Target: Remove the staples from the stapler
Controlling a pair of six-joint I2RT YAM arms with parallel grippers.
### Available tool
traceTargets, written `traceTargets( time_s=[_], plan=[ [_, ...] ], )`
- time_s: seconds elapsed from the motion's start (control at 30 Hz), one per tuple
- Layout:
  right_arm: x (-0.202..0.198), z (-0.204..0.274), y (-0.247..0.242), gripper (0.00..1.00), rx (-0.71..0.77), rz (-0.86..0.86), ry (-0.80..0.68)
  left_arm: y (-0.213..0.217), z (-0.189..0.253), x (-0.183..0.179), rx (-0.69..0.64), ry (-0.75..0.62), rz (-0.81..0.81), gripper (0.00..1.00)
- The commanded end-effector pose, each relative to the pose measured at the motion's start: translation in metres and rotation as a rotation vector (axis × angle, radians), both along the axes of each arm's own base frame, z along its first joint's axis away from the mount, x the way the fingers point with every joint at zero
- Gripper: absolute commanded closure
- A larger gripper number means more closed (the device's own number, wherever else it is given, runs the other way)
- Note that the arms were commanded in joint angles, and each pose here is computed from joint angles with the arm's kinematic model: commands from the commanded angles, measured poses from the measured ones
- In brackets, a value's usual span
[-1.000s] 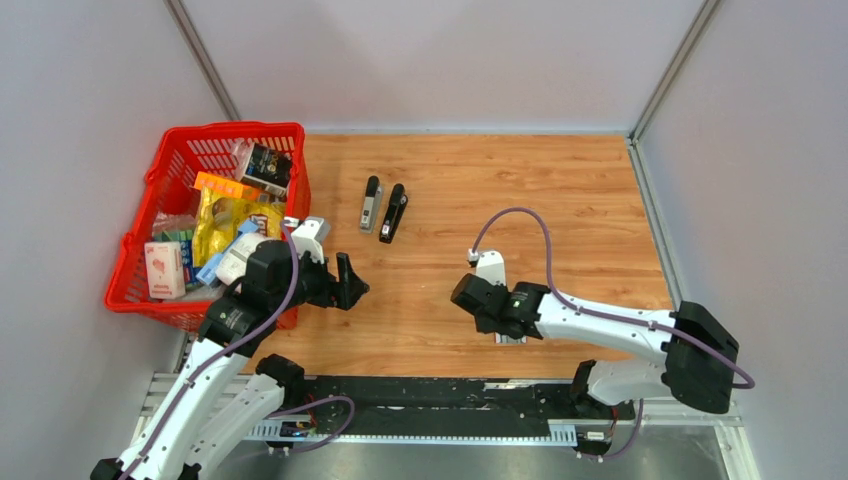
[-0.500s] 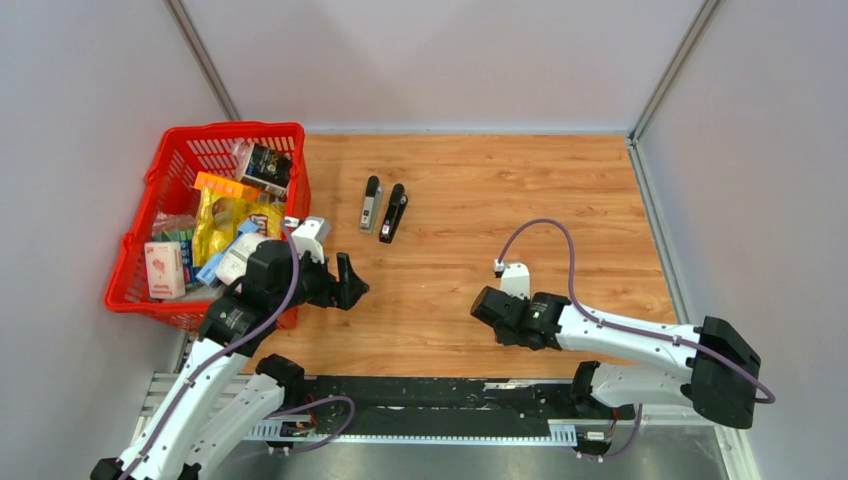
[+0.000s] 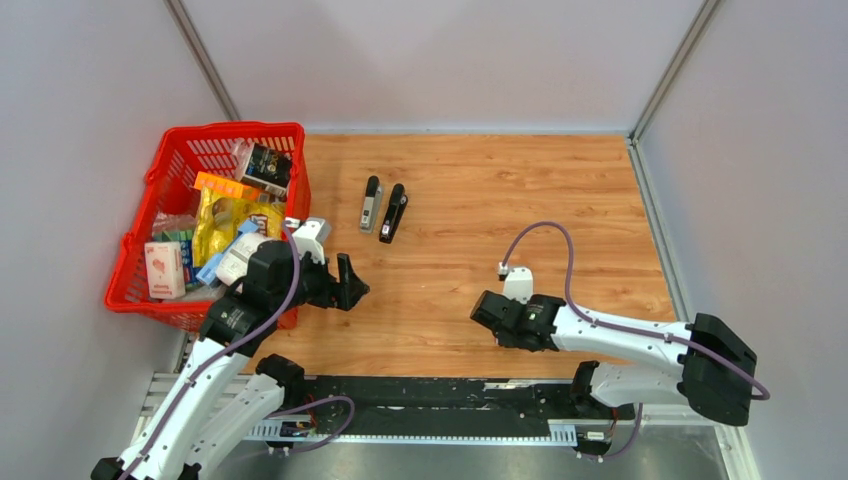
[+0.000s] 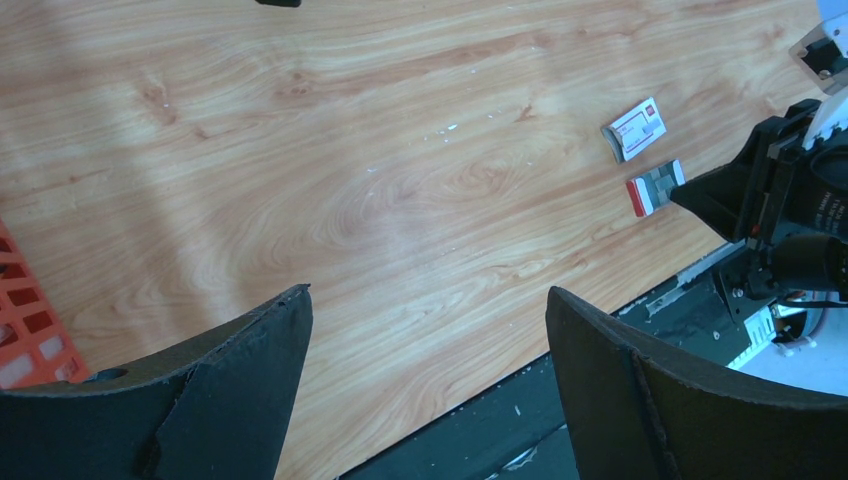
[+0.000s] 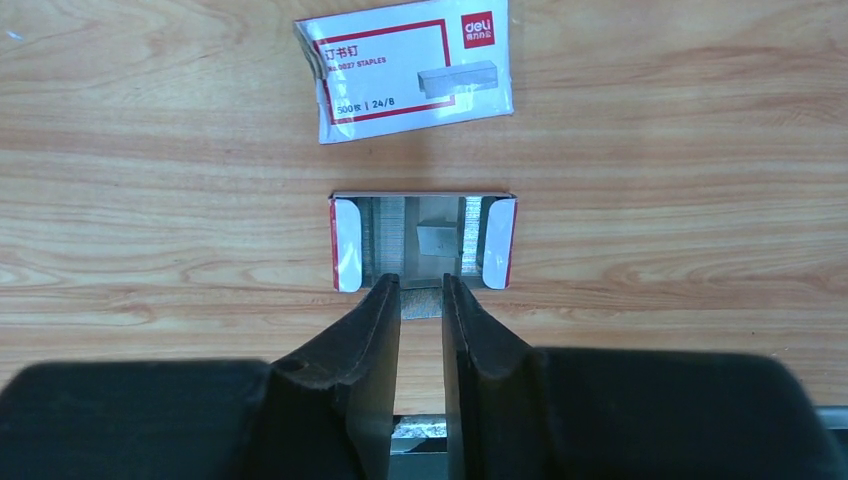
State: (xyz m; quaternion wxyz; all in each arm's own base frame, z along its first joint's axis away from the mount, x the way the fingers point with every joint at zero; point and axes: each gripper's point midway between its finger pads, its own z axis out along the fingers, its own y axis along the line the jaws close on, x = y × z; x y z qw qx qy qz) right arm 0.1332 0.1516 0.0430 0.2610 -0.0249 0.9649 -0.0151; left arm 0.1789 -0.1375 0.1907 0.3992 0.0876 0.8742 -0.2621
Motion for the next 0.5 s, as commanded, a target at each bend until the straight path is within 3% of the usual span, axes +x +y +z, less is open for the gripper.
traceTargets(
  time_s=[0.0, 0.47],
  plan=[
    [0.008, -0.0037, -0.0041, 0.77, 0.004, -0.071, -0.042, -0.0028, 0.0048, 0.0031, -0.016, -0.021, -0.007, 0.06],
    [0.0099, -0.0109, -0.0025, 0.77, 0.0, -0.077, -0.039, -0.0029, 0.0054, 0.0028, -0.017, -0.024, -0.01, 0.06]
  ],
)
